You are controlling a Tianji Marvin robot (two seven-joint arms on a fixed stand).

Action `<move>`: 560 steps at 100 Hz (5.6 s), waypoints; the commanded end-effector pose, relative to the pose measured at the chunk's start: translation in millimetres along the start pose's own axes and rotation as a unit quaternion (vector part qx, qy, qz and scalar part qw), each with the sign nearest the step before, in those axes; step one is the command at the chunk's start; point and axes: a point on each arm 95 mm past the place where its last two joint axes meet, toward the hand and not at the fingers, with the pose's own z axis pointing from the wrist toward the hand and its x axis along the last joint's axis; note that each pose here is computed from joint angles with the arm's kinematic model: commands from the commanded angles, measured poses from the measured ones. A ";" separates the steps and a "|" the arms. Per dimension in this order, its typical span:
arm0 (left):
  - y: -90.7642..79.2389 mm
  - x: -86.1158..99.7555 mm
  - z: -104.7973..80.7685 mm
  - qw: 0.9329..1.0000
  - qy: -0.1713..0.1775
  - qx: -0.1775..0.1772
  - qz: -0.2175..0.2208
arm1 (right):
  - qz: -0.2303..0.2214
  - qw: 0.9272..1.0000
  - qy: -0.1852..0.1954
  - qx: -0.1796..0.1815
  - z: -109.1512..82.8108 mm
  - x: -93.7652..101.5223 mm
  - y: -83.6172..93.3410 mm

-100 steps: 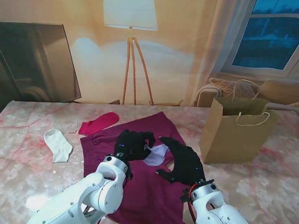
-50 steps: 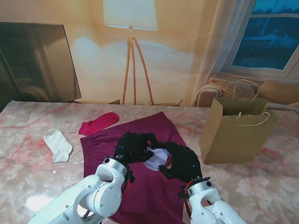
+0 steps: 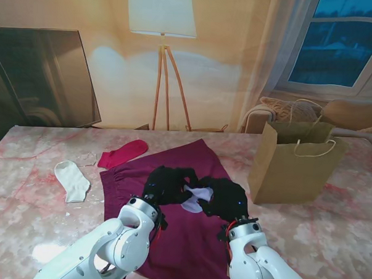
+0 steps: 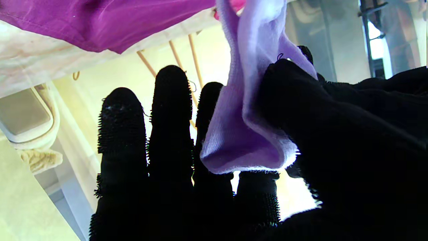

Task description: Fold the socks and the shorts into the kraft paper bag

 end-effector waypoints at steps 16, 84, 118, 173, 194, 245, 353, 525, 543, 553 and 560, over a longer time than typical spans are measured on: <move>0.1 0.0 -3.3 1.000 0.009 0.000 -0.010 | 0.018 1.000 -0.002 -0.004 4.3 3.7 -5.2; -21.0 -45.4 -34.7 0.999 -0.032 -0.005 0.020 | -0.012 0.999 0.015 -0.031 26.1 4.9 56.8; -30.4 -69.0 -47.8 0.997 -0.066 -0.001 0.027 | -0.051 0.996 0.012 -0.068 49.3 -2.5 125.5; -33.8 -90.0 -50.8 0.996 -0.087 -0.005 0.028 | -0.118 0.982 -0.062 -0.134 79.0 -55.4 197.0; -35.4 -95.4 -50.0 0.995 -0.093 -0.005 0.028 | -0.132 0.976 -0.093 -0.149 81.4 -82.0 217.4; -37.8 -101.4 -51.6 0.994 -0.102 -0.003 0.030 | -0.179 0.965 -0.147 -0.124 82.6 -130.2 242.0; -32.4 -104.6 -52.5 0.994 -0.103 0.001 0.037 | -0.207 0.958 -0.198 -0.030 86.6 -144.3 211.4; -43.7 -104.1 -69.1 0.993 -0.103 0.009 0.050 | -0.045 0.997 0.021 0.059 5.4 -45.4 46.9; -49.0 -109.6 -72.4 0.992 -0.110 0.009 0.057 | -0.033 0.997 0.004 0.076 6.0 -50.5 31.6; -62.0 -119.3 -74.1 0.990 -0.121 0.008 0.073 | -0.032 0.996 0.002 0.085 5.0 -51.3 26.8; -74.0 -129.9 -74.7 0.987 -0.132 0.011 0.089 | -0.031 0.996 0.002 0.089 4.5 -51.0 23.8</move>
